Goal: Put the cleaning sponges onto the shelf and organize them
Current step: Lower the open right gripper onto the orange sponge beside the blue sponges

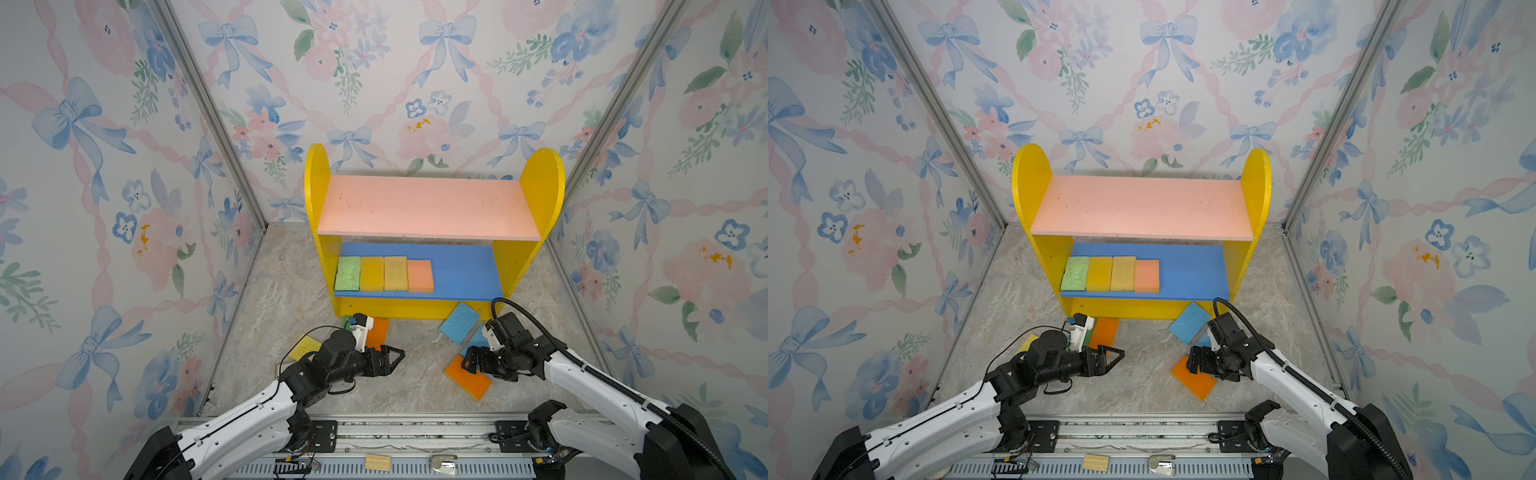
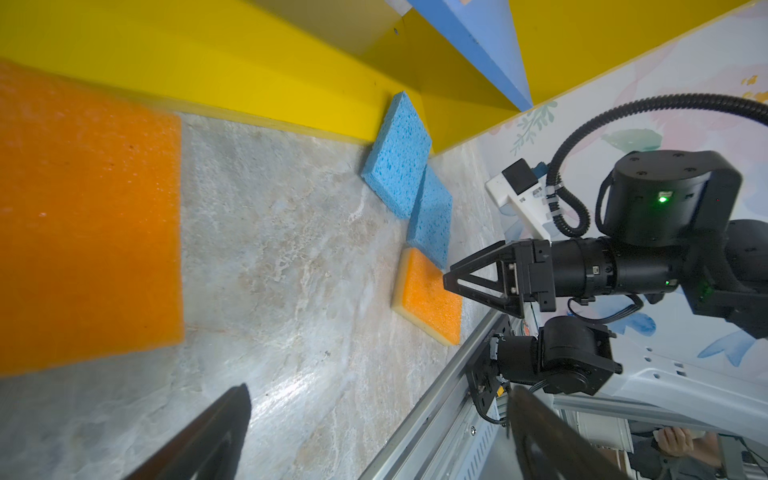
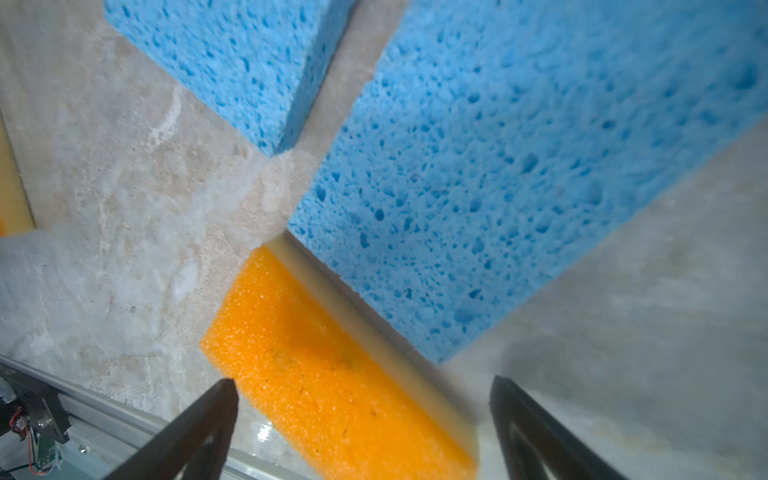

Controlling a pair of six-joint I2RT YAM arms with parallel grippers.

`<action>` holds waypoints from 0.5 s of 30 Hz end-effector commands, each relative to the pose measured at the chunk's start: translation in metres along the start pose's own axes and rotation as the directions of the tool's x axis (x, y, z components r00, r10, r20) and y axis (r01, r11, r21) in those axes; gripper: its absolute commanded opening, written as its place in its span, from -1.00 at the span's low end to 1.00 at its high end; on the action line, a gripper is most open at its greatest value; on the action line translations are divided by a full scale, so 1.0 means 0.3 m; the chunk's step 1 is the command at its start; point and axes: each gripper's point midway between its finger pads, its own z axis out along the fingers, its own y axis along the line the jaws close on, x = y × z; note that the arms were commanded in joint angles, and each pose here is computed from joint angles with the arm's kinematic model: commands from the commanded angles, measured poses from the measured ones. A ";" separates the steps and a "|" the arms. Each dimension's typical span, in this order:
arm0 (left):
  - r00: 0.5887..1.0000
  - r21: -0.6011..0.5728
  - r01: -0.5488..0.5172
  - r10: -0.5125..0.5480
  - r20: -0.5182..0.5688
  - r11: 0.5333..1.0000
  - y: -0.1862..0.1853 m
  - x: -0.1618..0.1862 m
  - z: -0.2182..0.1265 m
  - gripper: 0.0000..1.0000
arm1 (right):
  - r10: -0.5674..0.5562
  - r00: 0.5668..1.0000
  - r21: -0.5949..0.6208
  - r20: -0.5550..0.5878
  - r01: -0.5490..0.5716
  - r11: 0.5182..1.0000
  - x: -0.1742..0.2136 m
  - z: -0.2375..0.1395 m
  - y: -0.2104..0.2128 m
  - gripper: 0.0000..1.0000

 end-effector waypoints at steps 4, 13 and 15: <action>1.000 0.018 -0.011 0.011 -0.018 1.000 -0.025 0.041 0.046 0.96 | 0.016 1.000 -0.044 -0.026 -0.017 0.999 0.032 0.032 0.001 0.94; 1.000 0.051 0.003 -0.003 -0.013 0.999 -0.038 0.050 0.059 0.96 | -0.001 0.999 -0.134 -0.036 -0.004 0.991 0.106 0.039 0.122 0.94; 1.000 0.052 0.007 -0.007 -0.011 0.999 -0.037 0.050 0.057 0.96 | -0.035 0.999 -0.139 -0.030 0.030 0.990 0.126 0.037 0.166 0.94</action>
